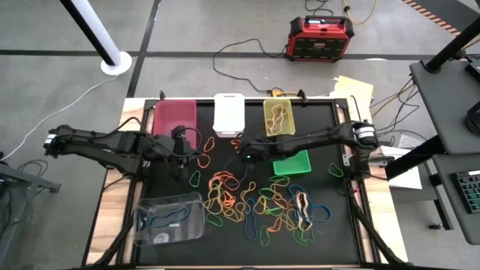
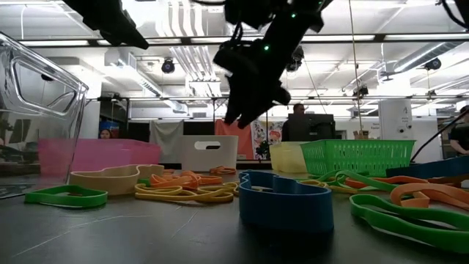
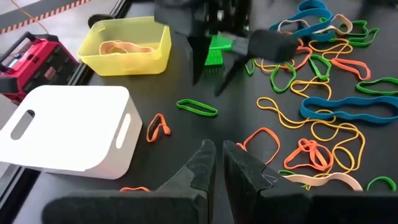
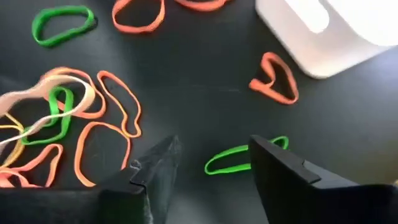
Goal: Sort rubber bands into baskets
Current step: Put the green rubber band into the white bin
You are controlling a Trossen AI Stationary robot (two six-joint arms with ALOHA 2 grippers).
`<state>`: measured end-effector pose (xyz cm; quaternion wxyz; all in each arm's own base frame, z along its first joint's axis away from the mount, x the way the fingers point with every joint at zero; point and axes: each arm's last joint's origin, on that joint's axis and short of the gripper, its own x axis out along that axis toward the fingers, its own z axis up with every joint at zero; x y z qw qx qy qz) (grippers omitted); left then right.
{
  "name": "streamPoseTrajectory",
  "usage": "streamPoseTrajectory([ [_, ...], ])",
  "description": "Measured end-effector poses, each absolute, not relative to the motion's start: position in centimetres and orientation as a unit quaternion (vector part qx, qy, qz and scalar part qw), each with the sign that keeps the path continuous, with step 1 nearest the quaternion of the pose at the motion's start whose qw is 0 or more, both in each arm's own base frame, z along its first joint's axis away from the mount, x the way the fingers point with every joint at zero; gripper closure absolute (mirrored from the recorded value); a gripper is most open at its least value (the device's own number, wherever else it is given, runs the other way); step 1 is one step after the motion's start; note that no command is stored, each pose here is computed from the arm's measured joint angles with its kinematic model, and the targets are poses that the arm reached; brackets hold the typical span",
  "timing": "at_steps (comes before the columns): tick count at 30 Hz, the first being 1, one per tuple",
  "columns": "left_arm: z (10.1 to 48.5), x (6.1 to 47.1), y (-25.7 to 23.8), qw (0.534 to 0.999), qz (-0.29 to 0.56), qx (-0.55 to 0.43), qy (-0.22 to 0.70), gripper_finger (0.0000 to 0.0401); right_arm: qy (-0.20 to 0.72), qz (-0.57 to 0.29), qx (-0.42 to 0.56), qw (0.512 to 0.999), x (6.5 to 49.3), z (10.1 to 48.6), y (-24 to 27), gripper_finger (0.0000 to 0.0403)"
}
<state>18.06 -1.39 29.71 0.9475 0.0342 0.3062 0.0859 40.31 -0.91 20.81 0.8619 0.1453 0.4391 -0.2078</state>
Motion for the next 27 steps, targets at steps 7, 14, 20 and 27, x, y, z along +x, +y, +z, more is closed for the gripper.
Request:
streamPoseTrajectory([
  [7, 29.7, 18.1, -1.4, 0.947, 0.086, 0.035, 0.308, 0.0386, 0.443, -0.242, 0.186, 0.843, 42.1, 19.4, -1.4, 0.0170],
  [14, 29.4, 18.2, -1.4, 0.946, 0.086, 0.035, 0.310, 0.0386, 0.478, -0.281, 0.200, 0.808, 42.0, 17.4, -1.8, 0.0144],
  [20, 29.0, 18.3, -1.3, 0.944, 0.106, 0.042, 0.311, 0.0386, 0.491, -0.301, 0.210, 0.790, 41.7, 16.6, -1.9, 0.0138],
  [27, 28.4, 18.5, -1.2, 0.942, 0.127, 0.049, 0.307, 0.0386, 0.498, -0.322, 0.209, 0.778, 41.1, 15.8, -2.0, 0.0140],
])
